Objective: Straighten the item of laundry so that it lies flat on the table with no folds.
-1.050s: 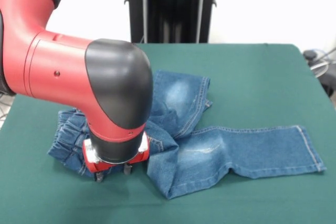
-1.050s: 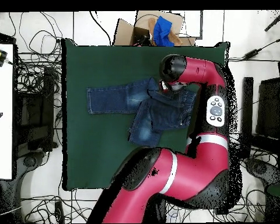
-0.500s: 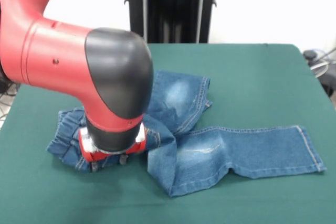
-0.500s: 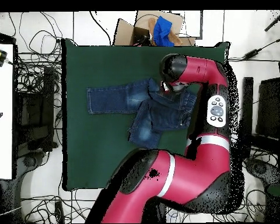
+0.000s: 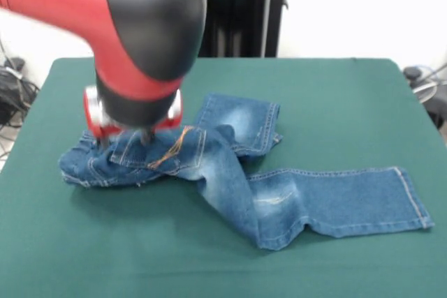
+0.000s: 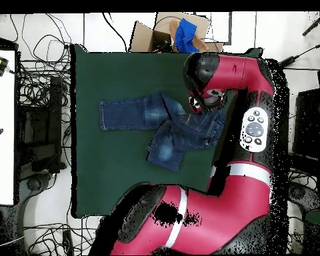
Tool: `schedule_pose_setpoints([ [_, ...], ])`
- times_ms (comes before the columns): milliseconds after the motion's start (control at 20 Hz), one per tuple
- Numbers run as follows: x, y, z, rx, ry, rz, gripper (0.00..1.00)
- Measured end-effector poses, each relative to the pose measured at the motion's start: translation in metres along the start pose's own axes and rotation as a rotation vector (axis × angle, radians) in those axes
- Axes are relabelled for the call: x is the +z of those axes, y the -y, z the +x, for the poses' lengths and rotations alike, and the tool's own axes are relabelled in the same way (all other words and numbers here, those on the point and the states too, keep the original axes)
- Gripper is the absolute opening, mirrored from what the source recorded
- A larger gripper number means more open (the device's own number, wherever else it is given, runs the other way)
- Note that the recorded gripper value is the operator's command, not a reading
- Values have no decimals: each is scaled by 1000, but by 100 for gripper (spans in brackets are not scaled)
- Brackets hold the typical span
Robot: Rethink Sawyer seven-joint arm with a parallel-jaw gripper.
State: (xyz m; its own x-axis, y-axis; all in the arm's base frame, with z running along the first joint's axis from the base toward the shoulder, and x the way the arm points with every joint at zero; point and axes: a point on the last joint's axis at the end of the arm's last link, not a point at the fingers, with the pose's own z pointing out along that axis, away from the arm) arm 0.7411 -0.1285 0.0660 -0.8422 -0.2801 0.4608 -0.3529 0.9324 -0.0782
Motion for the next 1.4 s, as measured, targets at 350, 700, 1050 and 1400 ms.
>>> schedule_pose_setpoints([
  [350,-53,6,37,42,-97,15,100],
  [700,-69,6,66,64,-126,40,100],
  [1050,-58,-4,81,43,-52,76,100],
  [1400,-21,-18,98,5,134,158,100],
])
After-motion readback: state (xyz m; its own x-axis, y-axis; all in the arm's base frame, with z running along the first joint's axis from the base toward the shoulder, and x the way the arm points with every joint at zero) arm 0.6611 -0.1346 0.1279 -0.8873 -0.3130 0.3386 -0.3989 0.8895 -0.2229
